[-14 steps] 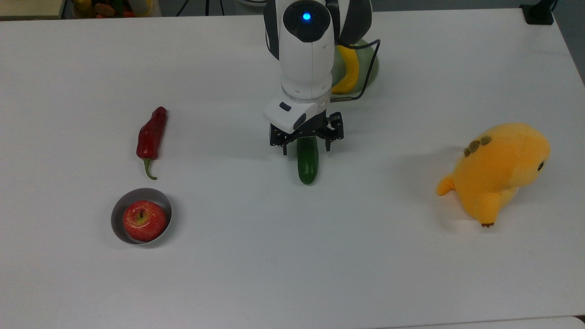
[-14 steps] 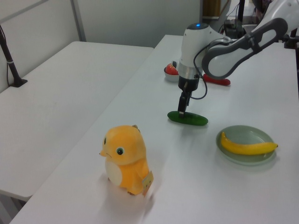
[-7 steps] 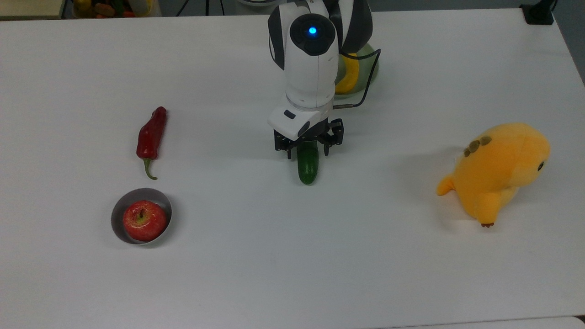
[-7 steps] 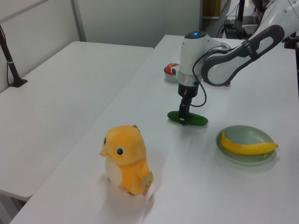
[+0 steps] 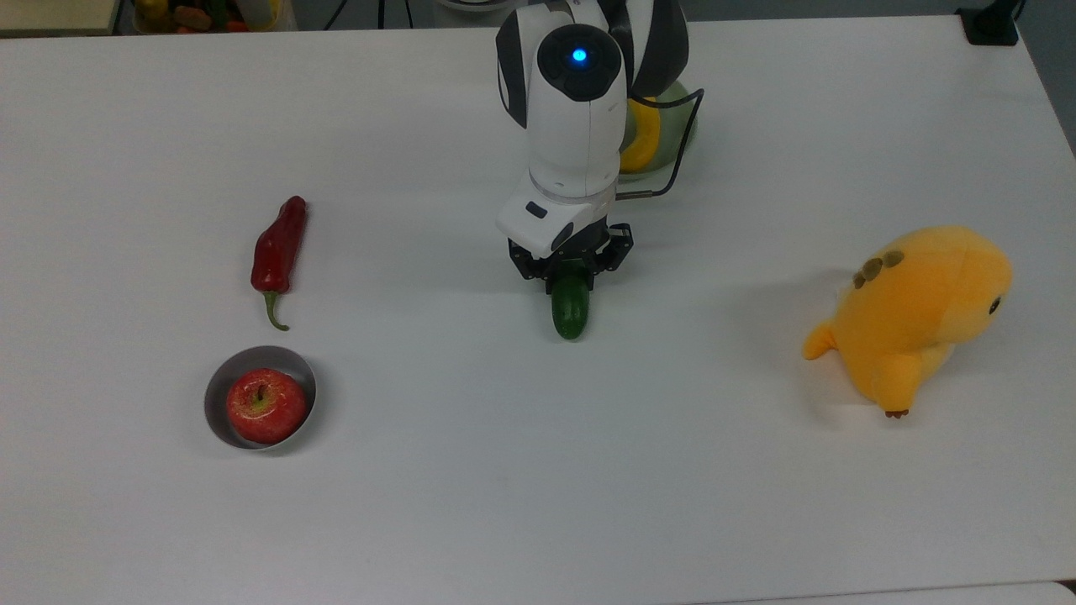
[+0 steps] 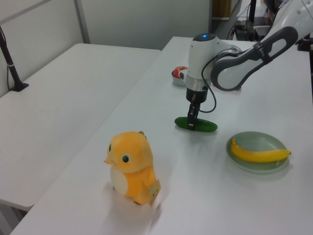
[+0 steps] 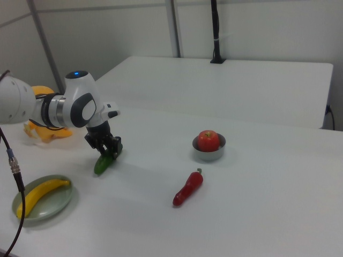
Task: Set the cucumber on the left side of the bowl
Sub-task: 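Close the gripper on the cucumber's end, then lift the cucumber and carry it toward the silver bowl with the apple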
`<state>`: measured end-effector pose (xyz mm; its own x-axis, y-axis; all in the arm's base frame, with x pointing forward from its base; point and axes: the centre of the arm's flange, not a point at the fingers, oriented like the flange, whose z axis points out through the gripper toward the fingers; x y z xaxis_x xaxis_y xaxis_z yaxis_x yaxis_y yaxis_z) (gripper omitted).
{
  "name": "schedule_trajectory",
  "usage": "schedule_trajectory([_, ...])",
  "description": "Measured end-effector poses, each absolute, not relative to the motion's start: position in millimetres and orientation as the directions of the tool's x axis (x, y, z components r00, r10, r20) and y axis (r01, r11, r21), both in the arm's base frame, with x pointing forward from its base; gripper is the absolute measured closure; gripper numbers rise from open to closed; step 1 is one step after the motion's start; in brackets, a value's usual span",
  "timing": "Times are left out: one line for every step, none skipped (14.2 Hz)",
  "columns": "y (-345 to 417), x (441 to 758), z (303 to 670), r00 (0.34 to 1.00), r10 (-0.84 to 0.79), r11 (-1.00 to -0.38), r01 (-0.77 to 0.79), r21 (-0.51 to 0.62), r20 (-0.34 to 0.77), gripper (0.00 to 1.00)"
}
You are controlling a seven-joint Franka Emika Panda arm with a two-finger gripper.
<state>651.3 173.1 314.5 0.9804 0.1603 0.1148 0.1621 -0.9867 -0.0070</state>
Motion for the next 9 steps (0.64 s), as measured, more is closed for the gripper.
schedule_trajectory([171.8,652.5,318.1,0.980,0.158,-0.987,0.160,-0.007,0.121,0.52])
schedule_trajectory([170.7,653.5,321.2,0.980,0.156,-0.987,0.158,-0.008,0.126,0.52])
schedule_trajectory([168.1,655.5,327.4,0.979,0.151,-0.988,0.154,-0.009,0.137,0.52])
schedule_trajectory([163.3,657.3,333.8,0.979,0.143,-0.989,0.146,-0.009,0.147,0.52])
schedule_trajectory([156.8,661.1,342.1,0.978,0.133,-0.991,0.136,-0.010,0.162,0.52])
schedule_trajectory([149.1,666.2,352.0,0.976,0.120,-0.992,0.124,-0.011,0.181,0.52])
schedule_trajectory([140.9,669.7,357.8,0.974,0.121,-0.992,0.125,-0.009,0.191,0.52])
schedule_trajectory([134.8,672.2,360.8,0.972,0.125,-0.992,0.129,-0.007,0.197,0.52])
schedule_trajectory([122.6,677.3,366.8,0.969,0.129,-0.991,0.133,-0.003,0.210,0.52])
